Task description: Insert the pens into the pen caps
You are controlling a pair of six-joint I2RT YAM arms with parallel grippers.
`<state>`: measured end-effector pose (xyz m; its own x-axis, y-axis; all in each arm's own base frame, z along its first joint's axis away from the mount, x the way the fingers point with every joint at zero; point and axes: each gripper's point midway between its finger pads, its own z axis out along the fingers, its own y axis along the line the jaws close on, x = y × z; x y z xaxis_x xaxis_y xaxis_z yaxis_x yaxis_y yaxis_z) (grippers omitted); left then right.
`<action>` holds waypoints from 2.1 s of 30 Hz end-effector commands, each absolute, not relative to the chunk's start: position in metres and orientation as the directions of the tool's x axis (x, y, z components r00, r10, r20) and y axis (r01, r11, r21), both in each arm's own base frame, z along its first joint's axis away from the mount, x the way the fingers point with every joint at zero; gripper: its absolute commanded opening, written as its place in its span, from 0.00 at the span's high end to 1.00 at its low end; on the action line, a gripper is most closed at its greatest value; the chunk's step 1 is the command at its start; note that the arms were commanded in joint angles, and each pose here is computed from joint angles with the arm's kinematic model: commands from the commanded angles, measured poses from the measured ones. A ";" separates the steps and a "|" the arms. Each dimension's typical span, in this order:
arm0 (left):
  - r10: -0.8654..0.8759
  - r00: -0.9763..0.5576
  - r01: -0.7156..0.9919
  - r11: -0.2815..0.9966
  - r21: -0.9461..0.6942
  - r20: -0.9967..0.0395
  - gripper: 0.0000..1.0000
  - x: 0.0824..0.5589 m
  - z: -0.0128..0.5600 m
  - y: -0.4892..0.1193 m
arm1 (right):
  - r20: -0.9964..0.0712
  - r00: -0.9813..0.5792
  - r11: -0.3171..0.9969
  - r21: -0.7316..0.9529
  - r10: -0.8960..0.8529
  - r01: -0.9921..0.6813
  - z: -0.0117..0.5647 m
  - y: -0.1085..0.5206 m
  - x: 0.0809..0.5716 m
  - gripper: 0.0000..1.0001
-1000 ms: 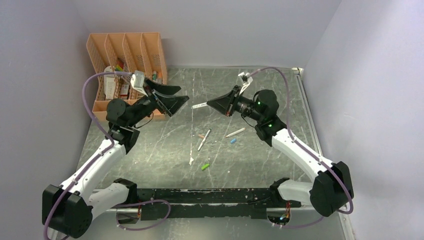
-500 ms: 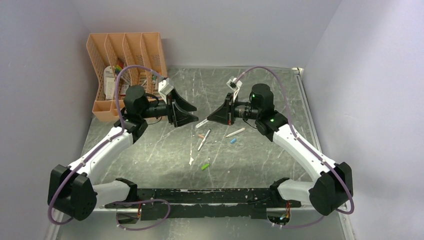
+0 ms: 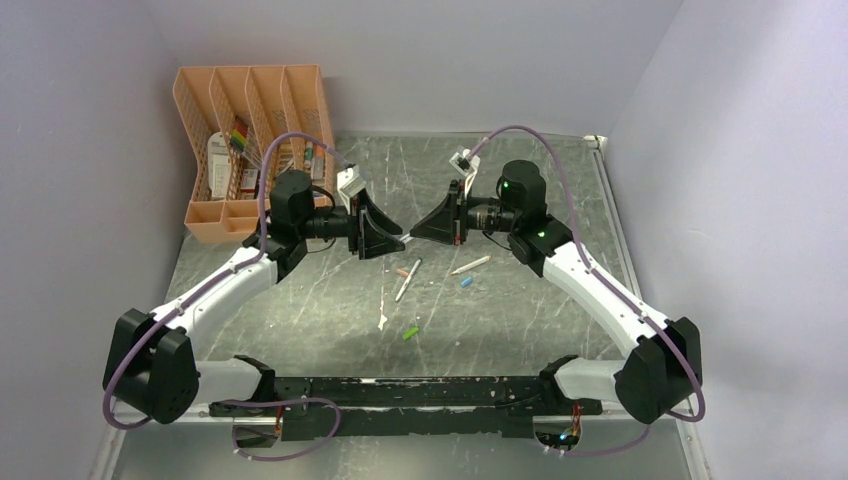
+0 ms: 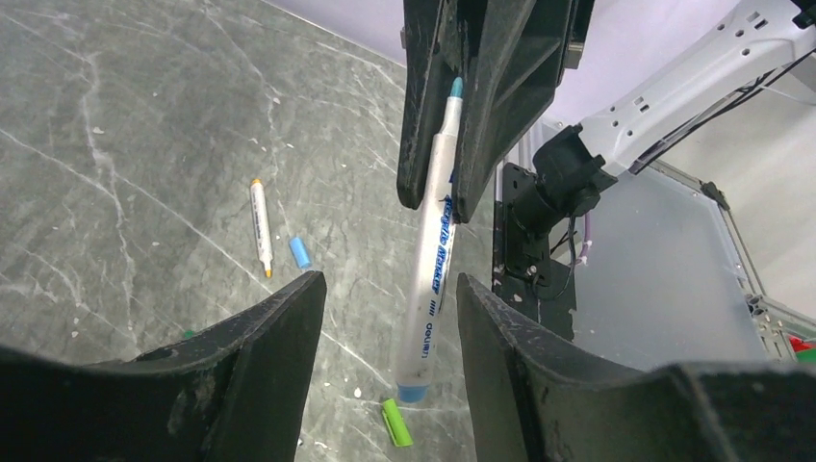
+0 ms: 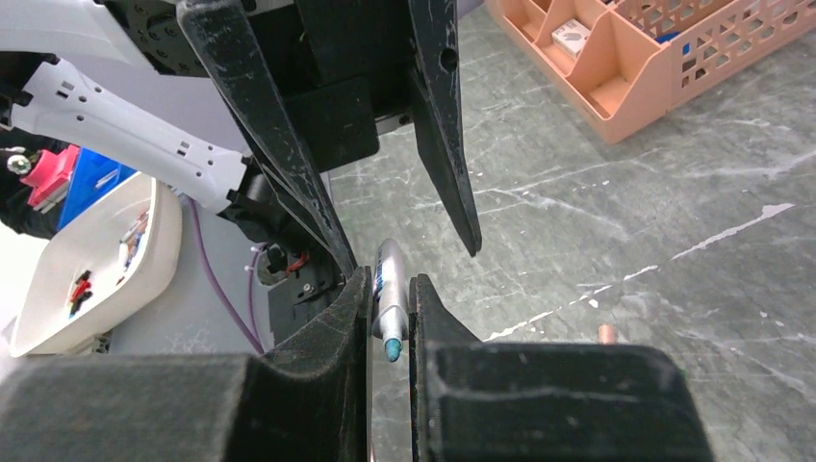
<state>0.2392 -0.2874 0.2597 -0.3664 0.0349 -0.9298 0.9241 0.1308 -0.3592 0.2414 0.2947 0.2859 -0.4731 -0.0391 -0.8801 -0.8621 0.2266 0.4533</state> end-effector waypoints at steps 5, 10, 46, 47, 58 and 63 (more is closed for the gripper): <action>0.041 -0.332 0.942 0.068 -0.329 -0.942 0.38 0.234 0.262 -0.301 | -0.891 -0.453 0.207 0.441 -0.011 -0.873 0.300 0.301 0.251 1.00; 0.060 -0.340 0.939 0.081 -0.335 -0.939 0.48 0.237 0.255 -0.307 | -0.886 -0.464 0.211 0.450 -0.020 -0.868 0.297 0.303 0.255 1.00; -0.063 -0.310 0.911 0.265 -0.315 -0.949 0.93 0.270 0.259 -0.294 | -0.864 -0.483 0.718 0.427 0.144 -0.550 0.263 0.241 0.327 0.19; -0.077 -0.308 0.909 0.270 -0.317 -0.948 0.93 0.272 0.260 -0.292 | -0.847 -0.508 0.778 0.424 0.159 -0.463 0.244 0.226 0.333 0.16; -0.182 -0.245 0.930 0.233 -0.284 -0.952 0.93 0.265 0.279 -0.283 | -0.647 -0.677 0.930 0.325 0.351 0.171 0.103 0.129 0.296 0.53; -0.203 -0.189 0.933 0.269 -0.240 -0.961 0.93 0.269 0.285 -0.280 | -0.568 -0.702 0.896 0.366 0.429 0.252 0.073 0.133 0.272 0.56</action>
<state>0.2657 -0.2840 0.2613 -0.3161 -0.1486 -0.9370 0.9053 0.2480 -0.3447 0.2744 0.1327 0.0732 -0.7503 0.3116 -0.5830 0.1474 0.9386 0.3120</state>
